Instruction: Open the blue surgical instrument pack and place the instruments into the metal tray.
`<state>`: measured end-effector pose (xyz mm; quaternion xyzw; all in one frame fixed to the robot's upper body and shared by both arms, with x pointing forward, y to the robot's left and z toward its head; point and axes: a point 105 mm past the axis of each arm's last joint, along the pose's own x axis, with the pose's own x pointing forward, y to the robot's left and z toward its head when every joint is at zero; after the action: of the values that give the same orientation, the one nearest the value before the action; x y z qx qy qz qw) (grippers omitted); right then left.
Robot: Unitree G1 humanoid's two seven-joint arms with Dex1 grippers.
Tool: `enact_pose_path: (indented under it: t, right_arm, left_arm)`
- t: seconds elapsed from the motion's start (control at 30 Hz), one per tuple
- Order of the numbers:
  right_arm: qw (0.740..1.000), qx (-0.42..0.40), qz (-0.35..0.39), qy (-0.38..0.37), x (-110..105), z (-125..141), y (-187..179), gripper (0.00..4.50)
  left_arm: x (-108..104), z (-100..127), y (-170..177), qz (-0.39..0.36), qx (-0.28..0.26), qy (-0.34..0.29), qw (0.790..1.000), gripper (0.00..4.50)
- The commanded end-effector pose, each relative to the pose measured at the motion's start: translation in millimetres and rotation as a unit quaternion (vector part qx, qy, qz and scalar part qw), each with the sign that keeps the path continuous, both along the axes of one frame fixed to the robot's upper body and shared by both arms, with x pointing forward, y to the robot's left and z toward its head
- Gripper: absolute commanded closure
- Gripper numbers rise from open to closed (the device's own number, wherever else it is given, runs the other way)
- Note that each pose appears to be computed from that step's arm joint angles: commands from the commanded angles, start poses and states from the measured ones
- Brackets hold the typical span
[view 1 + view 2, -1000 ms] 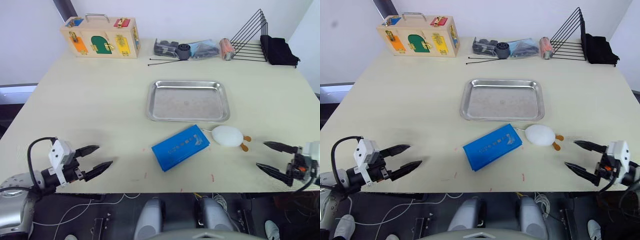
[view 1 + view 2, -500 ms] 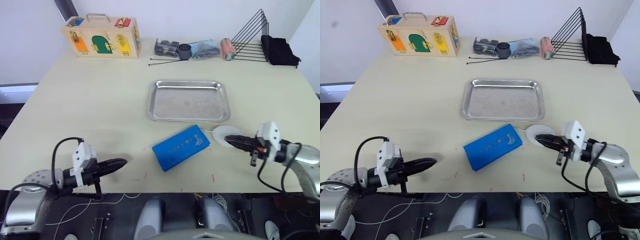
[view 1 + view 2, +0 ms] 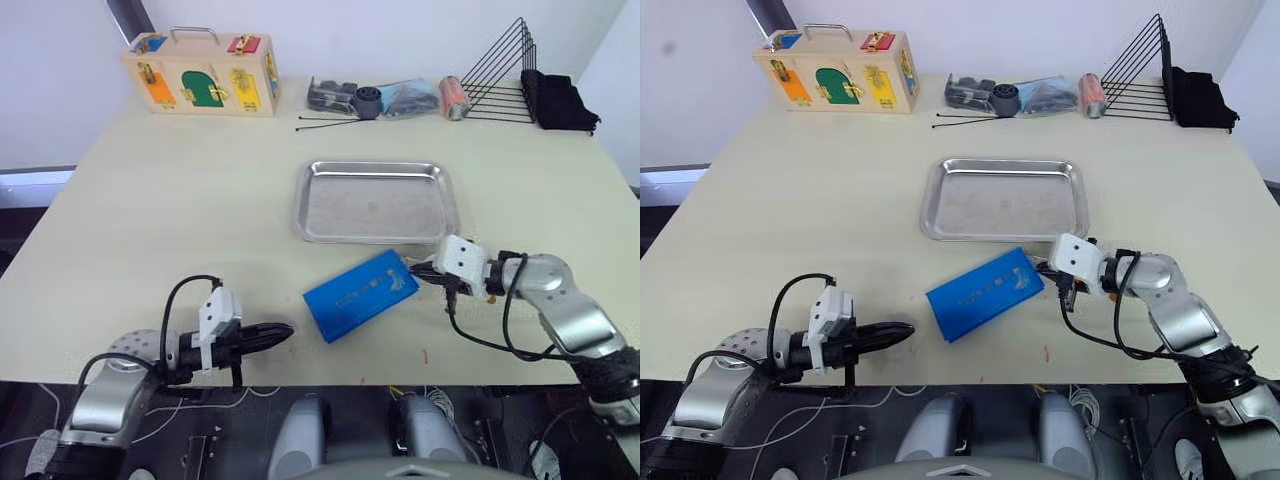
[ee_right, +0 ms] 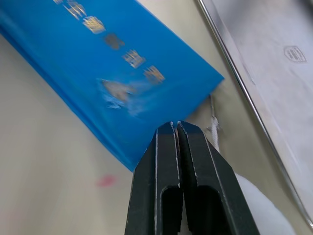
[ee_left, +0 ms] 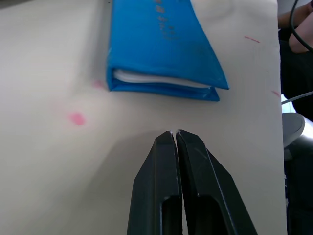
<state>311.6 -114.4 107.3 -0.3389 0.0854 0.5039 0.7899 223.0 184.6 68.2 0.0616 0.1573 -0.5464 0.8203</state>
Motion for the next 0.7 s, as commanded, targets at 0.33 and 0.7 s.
enact_pose_path:
  t: [0.33, 0.7]
  right_arm:
    - [0.999, -0.023, 0.024, -0.012, 5, -2, 10, 4.39]
    - [0.999, -0.013, 0.029, -0.005, 3, -4, 14, 4.39]
  left_arm:
    - [11, 0, -16, -0.016, -0.004, -0.015, 1.0, 4.38]
    - [21, -1, -28, -0.011, -0.024, -0.023, 0.999, 4.38]
